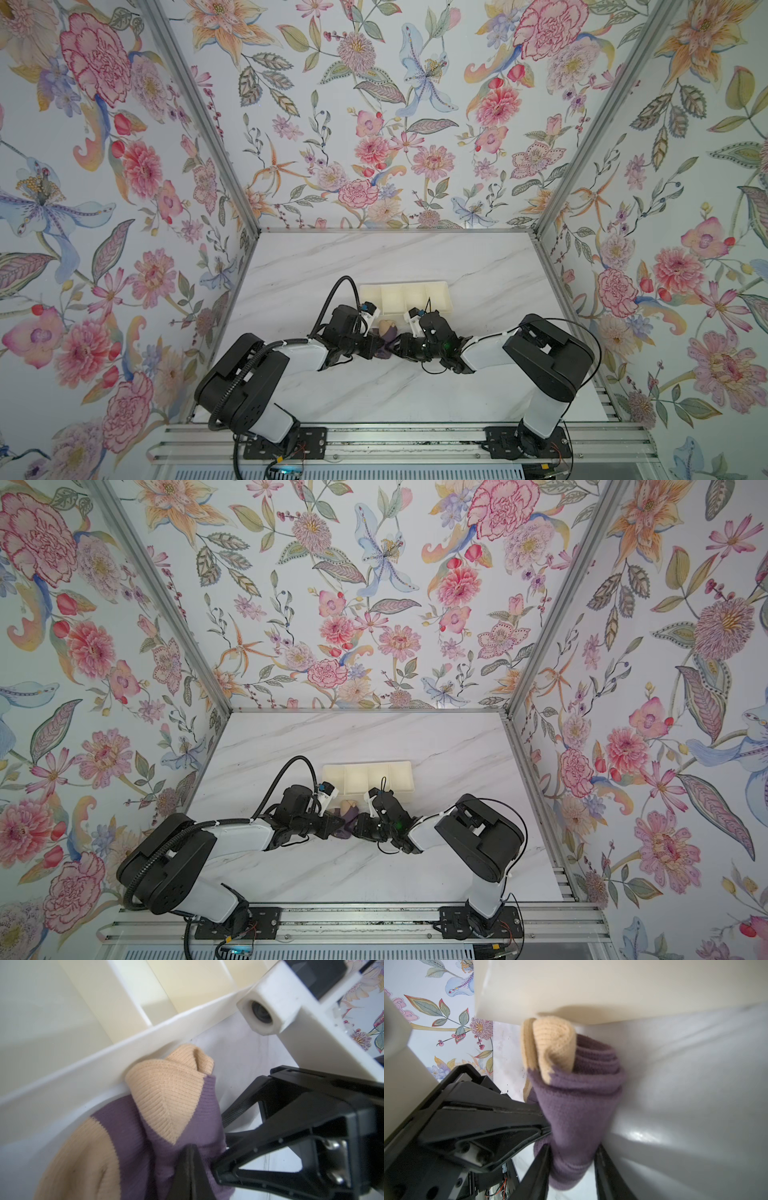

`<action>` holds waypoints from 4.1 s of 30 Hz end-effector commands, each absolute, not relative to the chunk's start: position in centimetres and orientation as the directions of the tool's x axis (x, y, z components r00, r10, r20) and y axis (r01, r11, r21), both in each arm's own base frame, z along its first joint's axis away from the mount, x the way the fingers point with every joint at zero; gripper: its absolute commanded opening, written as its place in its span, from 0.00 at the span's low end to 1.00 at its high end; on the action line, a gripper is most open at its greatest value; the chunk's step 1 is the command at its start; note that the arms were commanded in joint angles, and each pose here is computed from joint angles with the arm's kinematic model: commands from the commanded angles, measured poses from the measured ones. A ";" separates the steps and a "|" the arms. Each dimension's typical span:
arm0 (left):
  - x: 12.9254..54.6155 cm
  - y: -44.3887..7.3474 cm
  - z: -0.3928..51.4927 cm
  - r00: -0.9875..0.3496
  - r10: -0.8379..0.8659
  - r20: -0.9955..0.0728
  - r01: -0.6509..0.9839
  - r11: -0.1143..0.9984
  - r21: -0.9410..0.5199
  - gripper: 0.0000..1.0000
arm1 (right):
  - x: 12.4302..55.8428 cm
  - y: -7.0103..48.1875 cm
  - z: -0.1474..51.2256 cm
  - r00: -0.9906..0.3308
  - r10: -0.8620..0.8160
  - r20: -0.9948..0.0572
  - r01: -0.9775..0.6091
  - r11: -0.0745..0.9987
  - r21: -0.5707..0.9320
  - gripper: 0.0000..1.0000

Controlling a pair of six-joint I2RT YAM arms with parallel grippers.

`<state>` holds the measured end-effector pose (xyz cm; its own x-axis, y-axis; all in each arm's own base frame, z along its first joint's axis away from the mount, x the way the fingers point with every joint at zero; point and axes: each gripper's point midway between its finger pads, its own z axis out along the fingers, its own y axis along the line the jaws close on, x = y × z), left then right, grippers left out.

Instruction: Roll the socks

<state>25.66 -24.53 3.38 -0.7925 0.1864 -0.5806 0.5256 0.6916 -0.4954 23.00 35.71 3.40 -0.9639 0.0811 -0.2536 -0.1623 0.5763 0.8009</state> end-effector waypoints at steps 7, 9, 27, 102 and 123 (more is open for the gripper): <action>21.8 -20.8 -2.8 -0.901 0.236 -0.363 0.393 0.798 -0.458 0.00 | 23.7 36.3 3.4 -0.953 0.074 -0.294 -0.201 0.570 0.797 0.18; 21.8 -20.9 -2.8 -0.902 0.237 -0.361 0.394 0.796 -0.460 0.00 | 23.5 36.2 3.5 -0.950 0.071 -0.304 -0.211 0.569 0.795 0.14; 20.7 -25.2 -1.7 -0.877 0.298 -0.377 0.462 0.737 -0.494 0.00 | 22.4 32.0 4.5 -0.913 -0.097 -0.396 -0.319 0.774 0.547 0.06; 21.6 -26.2 -1.2 -0.862 0.315 -0.396 0.486 0.733 -0.476 0.00 | 24.3 30.5 6.2 -0.856 -0.143 -0.498 -0.376 0.831 0.409 0.35; 21.7 -24.8 -1.1 -0.867 0.312 -0.389 0.475 0.753 -0.456 0.00 | 23.6 33.1 5.6 -0.891 -0.109 -0.441 -0.376 0.722 0.581 0.35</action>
